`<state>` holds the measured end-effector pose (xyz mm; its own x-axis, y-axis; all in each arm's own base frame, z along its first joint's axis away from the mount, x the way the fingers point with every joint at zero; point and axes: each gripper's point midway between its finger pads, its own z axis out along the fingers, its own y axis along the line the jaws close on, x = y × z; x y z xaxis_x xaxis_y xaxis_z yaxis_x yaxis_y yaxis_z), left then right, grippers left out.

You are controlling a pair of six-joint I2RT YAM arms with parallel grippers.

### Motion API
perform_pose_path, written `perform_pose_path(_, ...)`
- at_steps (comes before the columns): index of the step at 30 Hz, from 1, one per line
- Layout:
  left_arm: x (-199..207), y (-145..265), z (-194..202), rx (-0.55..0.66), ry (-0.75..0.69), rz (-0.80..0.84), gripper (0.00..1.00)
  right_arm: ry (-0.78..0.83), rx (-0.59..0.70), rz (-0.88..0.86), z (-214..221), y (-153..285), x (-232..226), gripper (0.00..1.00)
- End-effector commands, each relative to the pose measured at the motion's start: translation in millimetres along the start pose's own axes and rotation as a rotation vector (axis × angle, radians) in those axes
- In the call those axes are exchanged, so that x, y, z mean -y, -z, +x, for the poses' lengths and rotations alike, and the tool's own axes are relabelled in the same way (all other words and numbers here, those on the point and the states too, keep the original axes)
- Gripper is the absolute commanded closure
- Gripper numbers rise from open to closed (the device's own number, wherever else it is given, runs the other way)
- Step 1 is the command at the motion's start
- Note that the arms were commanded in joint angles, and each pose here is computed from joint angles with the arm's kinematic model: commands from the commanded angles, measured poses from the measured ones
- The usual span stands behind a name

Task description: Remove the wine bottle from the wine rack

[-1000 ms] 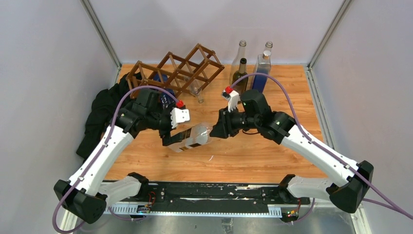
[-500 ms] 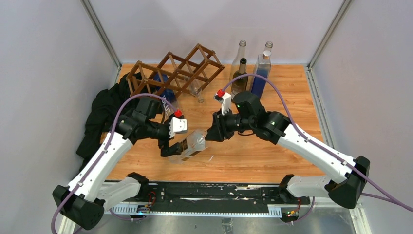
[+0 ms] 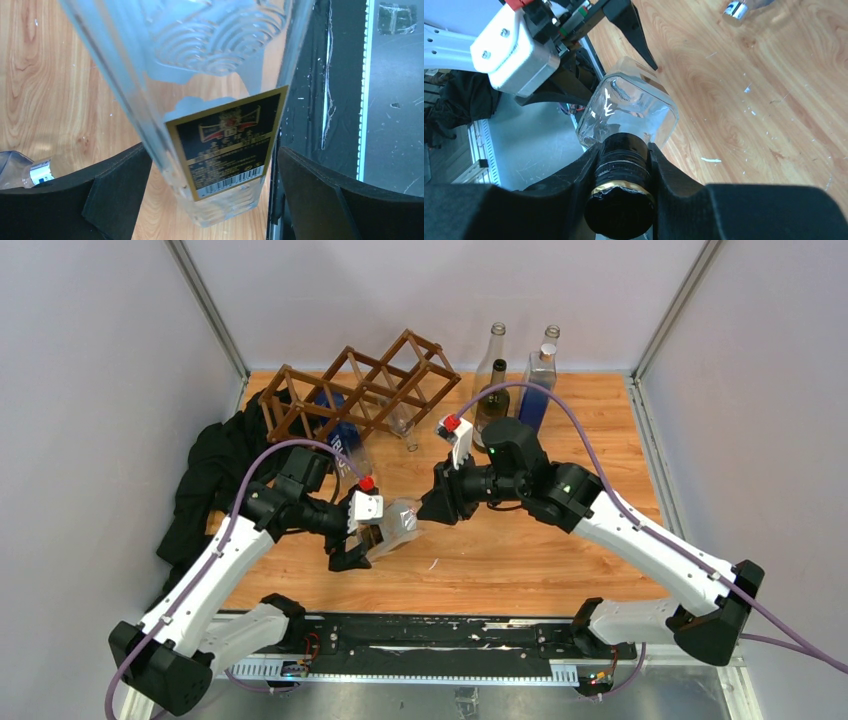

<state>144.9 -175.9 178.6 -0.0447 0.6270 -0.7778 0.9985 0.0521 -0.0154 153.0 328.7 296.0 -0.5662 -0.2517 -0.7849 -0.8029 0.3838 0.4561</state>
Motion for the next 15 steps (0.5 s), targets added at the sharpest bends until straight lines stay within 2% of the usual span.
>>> perform_pose_path(1,4.3,1.2,0.8,0.004,-0.037,-0.002,0.00,0.093,0.172,-0.062,-50.6,18.8,-30.3,1.00)
perform_pose_path(7,0.2,-1.8,-1.1,0.007,-0.007,0.000,0.00,0.030,0.209,-0.079,-59.7,13.9,-34.0,1.00)
perform_pose_path(10,-15.5,-4.7,-1.7,0.007,0.046,-0.068,0.00,-0.017,0.234,-0.071,-66.6,10.5,-33.3,1.00)
perform_pose_path(15,-34.2,-5.1,-0.8,0.014,0.040,-0.175,0.00,-0.064,0.252,-0.076,-71.1,4.5,-37.1,1.00)
